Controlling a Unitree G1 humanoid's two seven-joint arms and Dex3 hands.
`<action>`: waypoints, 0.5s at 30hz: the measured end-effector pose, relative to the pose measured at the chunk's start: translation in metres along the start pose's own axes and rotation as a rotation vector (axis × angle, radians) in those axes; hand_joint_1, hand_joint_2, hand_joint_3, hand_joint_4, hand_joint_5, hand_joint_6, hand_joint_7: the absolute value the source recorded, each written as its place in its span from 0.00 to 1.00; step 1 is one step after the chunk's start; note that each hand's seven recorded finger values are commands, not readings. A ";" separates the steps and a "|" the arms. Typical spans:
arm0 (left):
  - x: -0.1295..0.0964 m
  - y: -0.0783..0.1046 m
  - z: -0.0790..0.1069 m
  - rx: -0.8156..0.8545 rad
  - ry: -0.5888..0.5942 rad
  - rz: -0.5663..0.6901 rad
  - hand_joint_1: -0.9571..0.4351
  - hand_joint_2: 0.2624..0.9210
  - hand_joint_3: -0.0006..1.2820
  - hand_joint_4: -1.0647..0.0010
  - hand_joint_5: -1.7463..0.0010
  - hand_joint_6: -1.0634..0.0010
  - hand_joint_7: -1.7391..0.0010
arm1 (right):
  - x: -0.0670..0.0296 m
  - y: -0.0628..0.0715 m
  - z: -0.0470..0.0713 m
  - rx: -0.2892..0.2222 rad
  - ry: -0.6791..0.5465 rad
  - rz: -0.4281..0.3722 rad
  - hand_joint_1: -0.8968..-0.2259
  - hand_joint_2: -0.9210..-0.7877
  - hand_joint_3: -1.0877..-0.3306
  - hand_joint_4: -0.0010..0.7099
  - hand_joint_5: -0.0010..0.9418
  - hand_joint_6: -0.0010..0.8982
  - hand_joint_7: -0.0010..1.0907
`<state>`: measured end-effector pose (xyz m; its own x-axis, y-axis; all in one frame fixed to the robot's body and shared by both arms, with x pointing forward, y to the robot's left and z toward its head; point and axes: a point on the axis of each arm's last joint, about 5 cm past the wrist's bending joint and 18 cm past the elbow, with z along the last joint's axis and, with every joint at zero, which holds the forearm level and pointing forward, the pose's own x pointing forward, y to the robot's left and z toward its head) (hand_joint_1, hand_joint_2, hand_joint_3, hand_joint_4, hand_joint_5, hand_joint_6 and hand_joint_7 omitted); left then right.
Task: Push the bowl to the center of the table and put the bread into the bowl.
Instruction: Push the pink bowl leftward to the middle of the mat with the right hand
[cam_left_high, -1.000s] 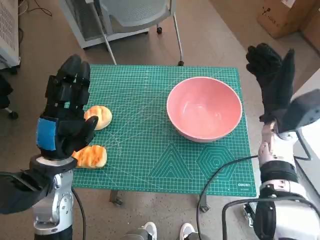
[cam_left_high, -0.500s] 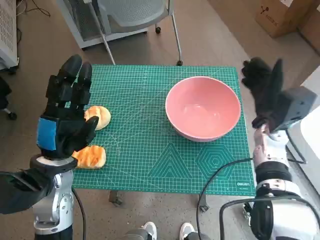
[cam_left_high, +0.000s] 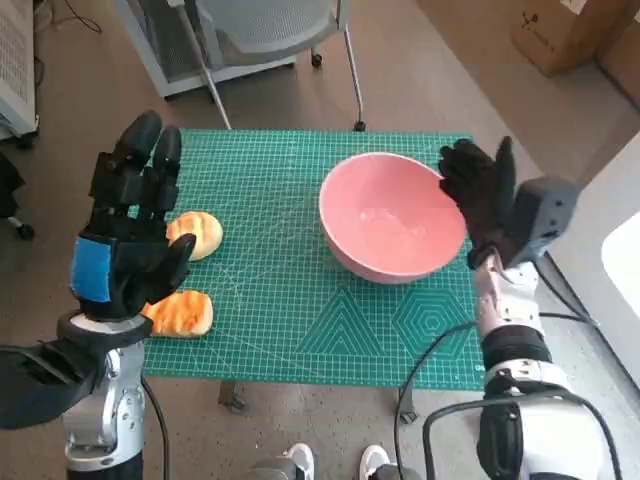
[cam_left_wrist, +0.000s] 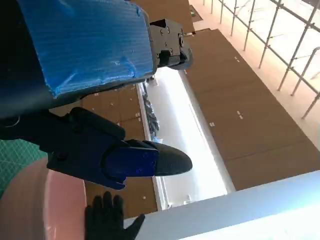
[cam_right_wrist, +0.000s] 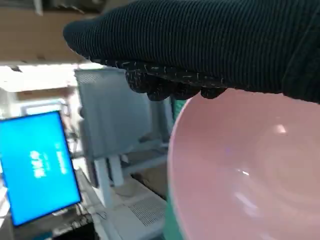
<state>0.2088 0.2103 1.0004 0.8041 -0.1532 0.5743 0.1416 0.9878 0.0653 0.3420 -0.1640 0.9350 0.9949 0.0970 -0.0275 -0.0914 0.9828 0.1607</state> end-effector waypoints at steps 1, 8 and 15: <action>0.000 0.000 0.000 0.001 0.000 0.000 0.22 1.00 0.24 0.95 1.00 1.00 0.75 | 0.0001 0.002 -0.001 0.001 0.006 0.005 0.51 0.00 0.26 0.10 0.02 0.29 0.02; -0.001 0.000 0.002 0.017 0.002 0.005 0.21 1.00 0.24 0.96 1.00 1.00 0.75 | 0.0004 0.014 -0.007 0.030 0.034 0.036 0.47 0.00 0.32 0.13 0.02 0.31 0.03; -0.003 0.000 0.004 0.031 0.009 0.009 0.22 1.00 0.24 0.96 1.00 1.00 0.75 | 0.0007 0.022 -0.010 0.048 0.040 0.068 0.49 0.00 0.33 0.10 0.01 0.31 0.03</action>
<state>0.2040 0.2107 1.0017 0.8108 -0.1445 0.5673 0.1163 0.9895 0.0859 0.3403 -0.1408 0.9285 0.9839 0.1704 -0.0541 -0.1556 0.9651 0.2105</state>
